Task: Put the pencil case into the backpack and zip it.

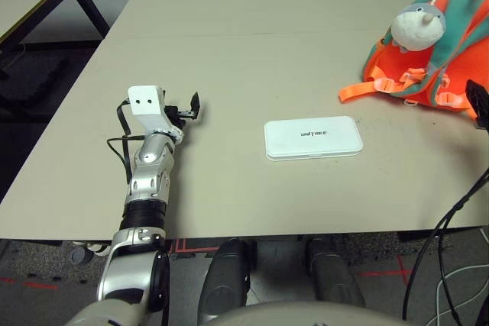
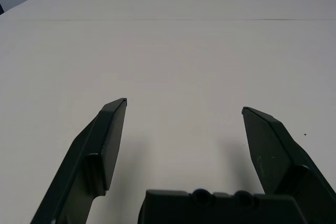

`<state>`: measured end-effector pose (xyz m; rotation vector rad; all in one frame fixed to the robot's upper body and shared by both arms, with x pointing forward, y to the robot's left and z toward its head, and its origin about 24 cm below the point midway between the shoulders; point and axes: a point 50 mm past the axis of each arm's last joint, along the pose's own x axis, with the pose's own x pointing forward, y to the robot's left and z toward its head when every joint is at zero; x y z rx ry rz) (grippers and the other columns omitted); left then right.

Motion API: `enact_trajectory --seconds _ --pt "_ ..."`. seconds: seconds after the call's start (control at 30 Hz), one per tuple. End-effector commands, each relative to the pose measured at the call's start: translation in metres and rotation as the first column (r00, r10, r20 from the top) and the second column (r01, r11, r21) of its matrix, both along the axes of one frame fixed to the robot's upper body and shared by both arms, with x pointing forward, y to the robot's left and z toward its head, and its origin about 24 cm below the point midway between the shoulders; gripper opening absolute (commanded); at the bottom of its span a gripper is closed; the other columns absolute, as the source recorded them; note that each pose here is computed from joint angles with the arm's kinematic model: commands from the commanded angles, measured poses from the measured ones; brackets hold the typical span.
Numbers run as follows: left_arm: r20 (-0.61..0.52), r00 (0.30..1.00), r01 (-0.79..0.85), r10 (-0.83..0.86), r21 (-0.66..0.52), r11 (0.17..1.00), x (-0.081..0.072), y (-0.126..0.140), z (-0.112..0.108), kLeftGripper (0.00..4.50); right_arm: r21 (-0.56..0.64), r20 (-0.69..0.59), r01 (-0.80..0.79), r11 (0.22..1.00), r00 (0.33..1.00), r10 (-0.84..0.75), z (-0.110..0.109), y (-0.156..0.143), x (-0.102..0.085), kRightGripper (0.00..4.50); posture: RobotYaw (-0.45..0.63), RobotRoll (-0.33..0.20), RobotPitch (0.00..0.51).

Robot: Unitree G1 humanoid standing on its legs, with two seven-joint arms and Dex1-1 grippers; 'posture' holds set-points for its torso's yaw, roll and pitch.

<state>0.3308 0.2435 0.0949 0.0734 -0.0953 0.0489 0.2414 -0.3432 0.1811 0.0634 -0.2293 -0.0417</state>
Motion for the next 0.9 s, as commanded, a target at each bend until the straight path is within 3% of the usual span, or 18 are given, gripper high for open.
enact_trajectory --seconds 0.03,0.2,0.33,0.4,0.5,0.57,0.73,0.9 --pt "-0.034 0.999 0.005 -0.005 -0.013 1.0 0.0 -0.004 -0.011 4.5 -0.017 -0.006 0.004 1.0 1.0 -0.004 0.001 -0.003 -0.002 4.47 -0.06 0.0 0.141" --pt "-0.011 0.997 0.073 -0.073 -0.009 0.997 0.004 -0.014 -0.003 4.5 0.016 -0.008 -0.053 0.998 0.999 0.053 0.024 -0.001 -0.009 4.47 -0.07 0.0 0.151" --pt "0.017 0.965 0.263 -0.263 -0.076 0.962 0.004 -0.019 0.039 4.5 0.168 -0.174 -0.298 0.94 0.929 0.326 0.032 0.017 -0.017 4.47 -0.03 0.0 0.141" --pt "-0.07 0.894 0.41 -0.443 -0.27 0.871 0.0 -0.027 0.05 4.5 0.201 -0.259 -0.375 0.905 0.87 0.418 0.031 0.027 -0.018 4.47 -0.01 0.0 0.132" --pt "-0.144 0.715 0.555 -0.685 -0.478 0.68 -0.016 -0.033 0.065 4.5 0.229 -0.321 -0.41 0.883 0.825 0.466 0.024 0.039 -0.006 4.47 0.02 0.0 0.116" --pt "-0.162 0.617 0.564 -0.77 -0.591 0.577 -0.024 -0.032 0.07 4.5 0.232 -0.353 -0.425 0.875 0.801 0.483 0.017 0.048 0.003 3.96 0.02 0.0 0.109" --pt "-0.177 0.473 0.523 -0.863 -0.732 0.436 -0.031 -0.041 0.067 4.5 0.224 -0.437 -0.462 0.858 0.739 0.512 0.005 0.069 0.017 2.41 0.02 0.0 0.101" --pt "-0.223 0.411 0.438 -0.884 -0.802 0.406 -0.032 -0.057 0.041 4.5 0.139 -0.544 -0.457 0.879 0.706 0.453 -0.01 0.084 0.03 0.77 0.01 0.0 0.1"
